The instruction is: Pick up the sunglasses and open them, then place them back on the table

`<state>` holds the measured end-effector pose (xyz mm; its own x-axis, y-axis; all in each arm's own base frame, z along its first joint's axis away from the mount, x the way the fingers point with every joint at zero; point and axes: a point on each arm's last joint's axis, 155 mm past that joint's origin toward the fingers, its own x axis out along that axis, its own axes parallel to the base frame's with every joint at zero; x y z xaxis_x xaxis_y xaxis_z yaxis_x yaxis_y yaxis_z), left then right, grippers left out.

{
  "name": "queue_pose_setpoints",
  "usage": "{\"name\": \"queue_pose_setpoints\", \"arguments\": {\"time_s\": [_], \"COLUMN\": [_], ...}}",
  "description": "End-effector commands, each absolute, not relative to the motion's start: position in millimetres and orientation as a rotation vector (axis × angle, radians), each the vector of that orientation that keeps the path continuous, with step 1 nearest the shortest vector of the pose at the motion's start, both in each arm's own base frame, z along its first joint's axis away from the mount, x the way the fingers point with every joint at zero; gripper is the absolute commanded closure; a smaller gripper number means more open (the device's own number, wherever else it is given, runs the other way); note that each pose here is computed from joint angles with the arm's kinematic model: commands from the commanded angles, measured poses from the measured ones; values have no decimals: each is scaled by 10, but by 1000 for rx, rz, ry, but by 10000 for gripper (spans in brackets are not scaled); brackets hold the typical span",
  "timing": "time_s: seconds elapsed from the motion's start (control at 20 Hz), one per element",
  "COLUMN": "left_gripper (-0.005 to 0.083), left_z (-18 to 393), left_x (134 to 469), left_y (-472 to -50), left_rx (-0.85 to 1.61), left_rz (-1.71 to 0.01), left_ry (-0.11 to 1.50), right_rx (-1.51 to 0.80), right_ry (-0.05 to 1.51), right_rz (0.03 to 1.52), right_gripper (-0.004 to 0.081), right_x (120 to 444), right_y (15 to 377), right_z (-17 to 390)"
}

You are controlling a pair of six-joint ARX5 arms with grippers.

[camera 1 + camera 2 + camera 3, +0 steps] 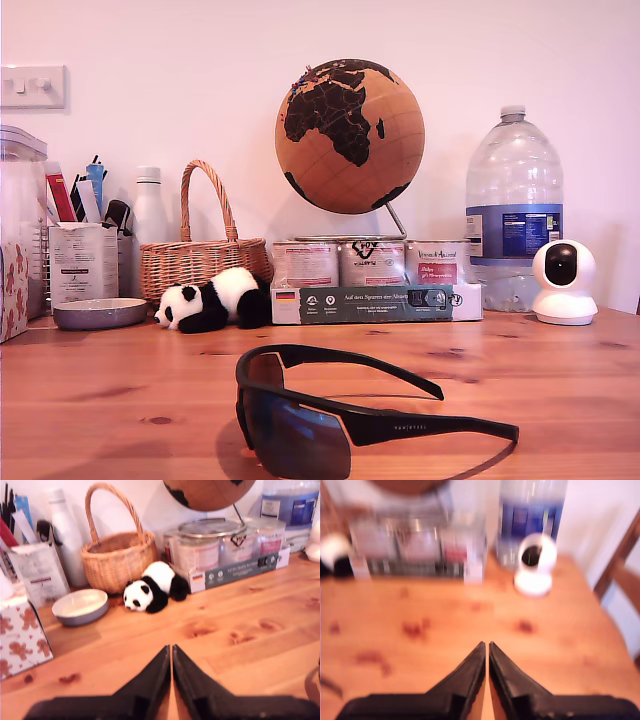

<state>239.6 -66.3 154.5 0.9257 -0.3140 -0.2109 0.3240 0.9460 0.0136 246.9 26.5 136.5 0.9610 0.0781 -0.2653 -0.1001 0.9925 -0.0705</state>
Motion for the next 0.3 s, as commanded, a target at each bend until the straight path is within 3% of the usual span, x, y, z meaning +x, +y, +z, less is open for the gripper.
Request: {"name": "queue_pose_setpoints", "arguments": {"time_s": [0.0,0.25], "left_gripper": [789,789], "left_z": [1400,1143], "left_x": [2383,2301], "left_y": [-668,-658], "left_rx": [42,37], "left_rz": [-330,-331], "left_ry": [252,361], "right_rx": [-85,-102], "right_ry": [335,473], "right_rz": [91,93], "right_gripper": [780,780], "right_x": [2431,2294], "right_y": [258,235], "right_z": [1154,834]}}
